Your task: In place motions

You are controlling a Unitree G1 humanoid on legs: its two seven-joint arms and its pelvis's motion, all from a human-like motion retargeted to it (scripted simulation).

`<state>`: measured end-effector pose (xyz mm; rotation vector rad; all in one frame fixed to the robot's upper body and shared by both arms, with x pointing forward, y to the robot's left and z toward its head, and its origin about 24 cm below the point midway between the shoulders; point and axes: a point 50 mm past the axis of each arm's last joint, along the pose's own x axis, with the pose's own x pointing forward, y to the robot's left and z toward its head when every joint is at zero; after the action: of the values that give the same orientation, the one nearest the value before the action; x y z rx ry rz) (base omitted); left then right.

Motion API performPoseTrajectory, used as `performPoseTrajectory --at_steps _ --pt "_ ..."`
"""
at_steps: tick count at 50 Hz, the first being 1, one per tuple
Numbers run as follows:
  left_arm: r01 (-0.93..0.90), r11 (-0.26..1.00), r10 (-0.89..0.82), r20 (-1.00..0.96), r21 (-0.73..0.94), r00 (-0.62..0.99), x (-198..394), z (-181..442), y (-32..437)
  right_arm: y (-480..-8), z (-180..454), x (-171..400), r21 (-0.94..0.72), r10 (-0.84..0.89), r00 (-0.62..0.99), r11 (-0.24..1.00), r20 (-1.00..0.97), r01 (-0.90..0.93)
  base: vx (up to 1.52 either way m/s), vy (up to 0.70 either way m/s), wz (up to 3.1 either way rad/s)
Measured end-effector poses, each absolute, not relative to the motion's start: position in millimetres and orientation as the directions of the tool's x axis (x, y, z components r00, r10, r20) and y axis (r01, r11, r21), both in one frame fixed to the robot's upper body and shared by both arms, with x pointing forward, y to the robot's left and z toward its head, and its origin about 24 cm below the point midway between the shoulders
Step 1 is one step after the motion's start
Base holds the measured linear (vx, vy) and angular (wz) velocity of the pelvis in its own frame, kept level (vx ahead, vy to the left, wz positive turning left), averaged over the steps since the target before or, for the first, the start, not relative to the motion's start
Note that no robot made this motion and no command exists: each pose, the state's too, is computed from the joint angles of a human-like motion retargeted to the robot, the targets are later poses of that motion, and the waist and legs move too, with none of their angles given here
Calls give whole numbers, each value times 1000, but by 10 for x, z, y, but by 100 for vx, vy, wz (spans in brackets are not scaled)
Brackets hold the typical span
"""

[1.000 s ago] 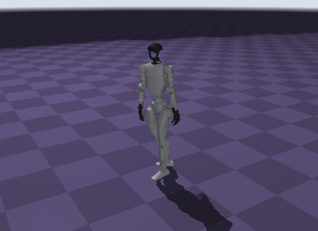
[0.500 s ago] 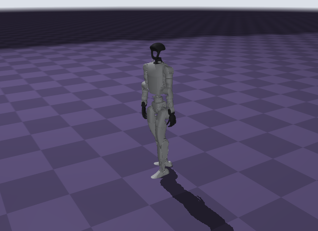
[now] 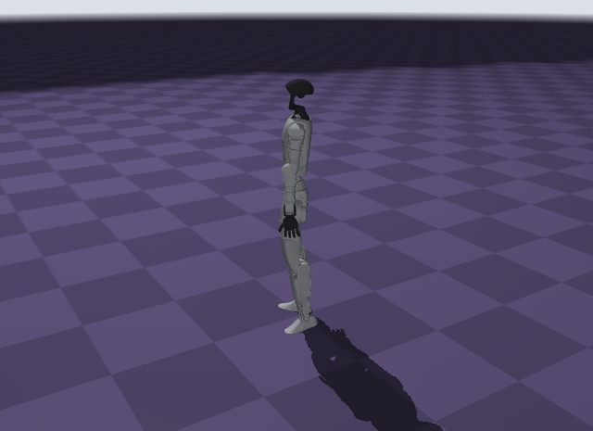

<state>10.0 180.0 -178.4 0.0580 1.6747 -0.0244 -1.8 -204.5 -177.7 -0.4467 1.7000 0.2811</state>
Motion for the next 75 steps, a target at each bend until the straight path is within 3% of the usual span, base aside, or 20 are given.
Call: performPoseTrajectory --at_steps 12,33,48,63,75 --pt "127 992 -3 -998 -11 -59 222 -1798 1708 -2085 -1739 -268 -29 -154 -257 901 -954 -433 -5 -2 -51" --pt "111 994 9 -996 -1 -91 108 -1793 1784 -2071 -1770 -34 -57 -134 -153 904 -979 -424 3 3 18" --pt "97 995 23 -999 18 -48 205 -1785 1899 -2259 -1710 -304 -92 -208 -239 903 -948 -420 11 20 137" --pt "-40 995 80 -978 90 -194 -295 -1738 2071 -2393 -1708 -12 -161 -238 -130 887 -962 -432 5 21 146" --pt "-92 995 21 -967 46 -255 -498 -1740 1801 -2460 -1692 305 -210 -238 -21 891 -971 -402 -14 18 119"
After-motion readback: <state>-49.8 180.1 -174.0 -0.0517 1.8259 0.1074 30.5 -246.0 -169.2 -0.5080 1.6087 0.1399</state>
